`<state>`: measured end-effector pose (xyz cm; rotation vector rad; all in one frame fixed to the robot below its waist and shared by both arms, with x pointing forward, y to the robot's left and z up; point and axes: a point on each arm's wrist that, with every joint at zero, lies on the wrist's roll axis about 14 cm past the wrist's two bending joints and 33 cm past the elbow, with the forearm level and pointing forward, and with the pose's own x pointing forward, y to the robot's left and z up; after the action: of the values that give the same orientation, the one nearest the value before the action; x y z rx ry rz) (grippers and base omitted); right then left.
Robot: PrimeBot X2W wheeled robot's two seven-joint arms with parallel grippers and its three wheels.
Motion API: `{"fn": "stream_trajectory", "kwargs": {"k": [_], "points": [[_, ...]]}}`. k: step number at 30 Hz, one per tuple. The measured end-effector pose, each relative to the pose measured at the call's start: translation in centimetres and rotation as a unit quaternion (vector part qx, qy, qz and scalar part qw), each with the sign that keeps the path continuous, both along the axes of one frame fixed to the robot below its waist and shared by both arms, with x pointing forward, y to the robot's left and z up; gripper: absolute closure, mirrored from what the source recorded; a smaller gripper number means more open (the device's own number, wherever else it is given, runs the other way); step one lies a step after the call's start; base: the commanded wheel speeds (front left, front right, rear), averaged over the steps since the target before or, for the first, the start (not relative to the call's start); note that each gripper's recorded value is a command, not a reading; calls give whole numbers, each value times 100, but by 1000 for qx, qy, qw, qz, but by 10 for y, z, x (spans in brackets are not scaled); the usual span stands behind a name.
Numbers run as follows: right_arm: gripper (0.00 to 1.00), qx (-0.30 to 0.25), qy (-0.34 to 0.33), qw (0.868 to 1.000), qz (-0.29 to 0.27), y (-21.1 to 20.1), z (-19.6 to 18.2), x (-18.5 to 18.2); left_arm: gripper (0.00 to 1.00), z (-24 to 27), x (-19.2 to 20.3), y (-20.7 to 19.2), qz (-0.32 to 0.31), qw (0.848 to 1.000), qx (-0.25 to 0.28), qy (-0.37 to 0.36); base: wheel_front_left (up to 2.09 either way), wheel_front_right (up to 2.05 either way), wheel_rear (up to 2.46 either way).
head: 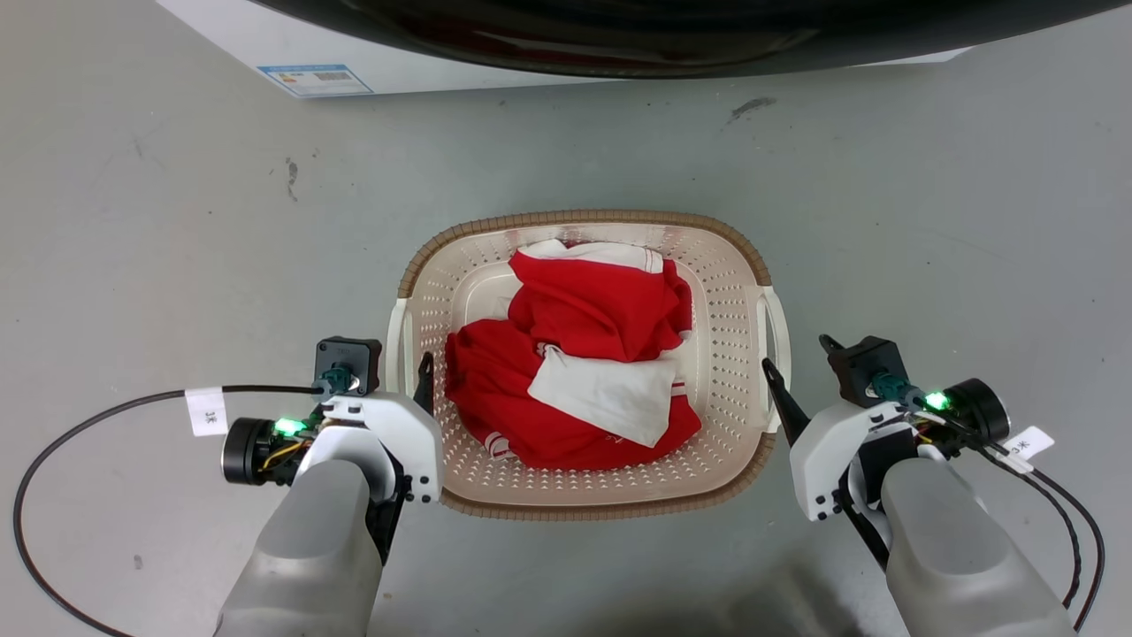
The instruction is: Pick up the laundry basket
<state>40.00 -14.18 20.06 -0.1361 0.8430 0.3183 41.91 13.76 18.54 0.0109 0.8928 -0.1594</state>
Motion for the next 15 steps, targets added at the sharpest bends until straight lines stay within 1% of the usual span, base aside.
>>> {"fn": "stream_trajectory", "kwargs": {"k": [5,15], "points": [[0,0,29,1000,1,1,-11,-12,0,-8,-12,0,-2,1000,0,21,0,0,0],[0,-2,71,997,9,3,-30,-25,0,-20,-18,-3,-13,999,-3,42,0,0,0]]}}
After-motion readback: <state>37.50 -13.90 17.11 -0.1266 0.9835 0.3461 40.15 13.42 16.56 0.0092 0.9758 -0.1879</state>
